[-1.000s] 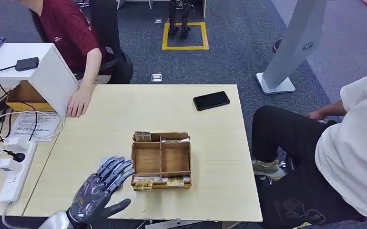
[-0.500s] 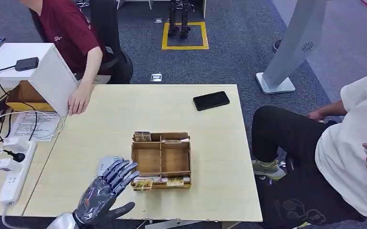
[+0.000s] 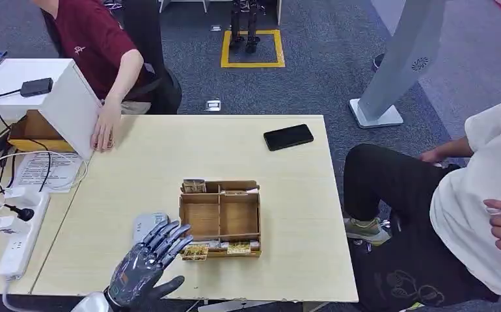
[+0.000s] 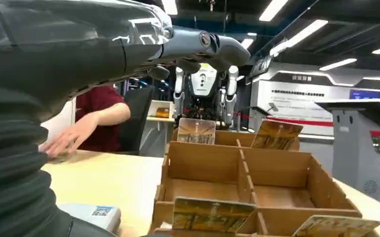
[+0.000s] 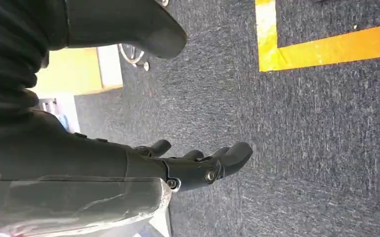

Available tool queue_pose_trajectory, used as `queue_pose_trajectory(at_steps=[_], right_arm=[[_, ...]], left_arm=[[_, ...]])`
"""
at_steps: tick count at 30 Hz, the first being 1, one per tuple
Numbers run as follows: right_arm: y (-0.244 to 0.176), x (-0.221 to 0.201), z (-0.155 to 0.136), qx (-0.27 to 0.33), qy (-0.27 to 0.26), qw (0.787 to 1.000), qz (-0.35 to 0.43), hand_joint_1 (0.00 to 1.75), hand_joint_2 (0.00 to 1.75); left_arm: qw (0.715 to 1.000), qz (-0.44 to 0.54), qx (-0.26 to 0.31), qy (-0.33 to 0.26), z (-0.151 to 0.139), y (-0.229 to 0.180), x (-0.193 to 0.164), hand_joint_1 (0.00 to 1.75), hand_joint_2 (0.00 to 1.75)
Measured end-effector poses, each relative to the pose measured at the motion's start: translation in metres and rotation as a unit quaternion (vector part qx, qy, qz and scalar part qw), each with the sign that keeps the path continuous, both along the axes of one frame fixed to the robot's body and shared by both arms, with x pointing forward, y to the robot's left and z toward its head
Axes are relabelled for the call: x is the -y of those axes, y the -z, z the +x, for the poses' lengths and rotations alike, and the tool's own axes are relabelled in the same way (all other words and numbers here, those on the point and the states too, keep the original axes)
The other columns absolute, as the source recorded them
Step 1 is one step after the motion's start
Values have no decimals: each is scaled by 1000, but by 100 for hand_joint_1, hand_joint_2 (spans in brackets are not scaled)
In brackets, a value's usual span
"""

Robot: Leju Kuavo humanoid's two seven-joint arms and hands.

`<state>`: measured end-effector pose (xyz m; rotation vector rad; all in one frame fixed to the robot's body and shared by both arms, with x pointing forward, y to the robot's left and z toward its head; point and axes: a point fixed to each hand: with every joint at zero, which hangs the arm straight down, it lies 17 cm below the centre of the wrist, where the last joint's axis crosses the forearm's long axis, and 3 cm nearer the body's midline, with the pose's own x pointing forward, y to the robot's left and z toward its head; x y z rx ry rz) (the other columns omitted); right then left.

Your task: Pass the card to the sensor for recognition and then transmit it.

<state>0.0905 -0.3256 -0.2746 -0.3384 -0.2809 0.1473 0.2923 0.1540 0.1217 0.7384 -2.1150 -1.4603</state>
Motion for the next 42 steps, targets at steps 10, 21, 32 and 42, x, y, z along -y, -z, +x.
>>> queue_pose_trajectory(at_steps=[10, 21, 32, 42], right_arm=[[0, 0, 0, 0, -1, 1000, 0, 0, 175], [0, 0, 1, 0, -5, 1000, -1, 0, 175], [0, -1, 2, 2, -9, 1000, 0, 0, 175], [0, -1, 2, 3, -12, 1000, -1, 0, 175]], left_arm=[[1000, 17, 4, -20, 5, 11, -5, 0, 175], [1000, 2, 10, -28, 14, 8, 0, 0, 175], [1000, -21, 6, -19, 19, 3, 19, 0, 175], [999, -35, -11, -18, 21, 10, 28, 0, 175]])
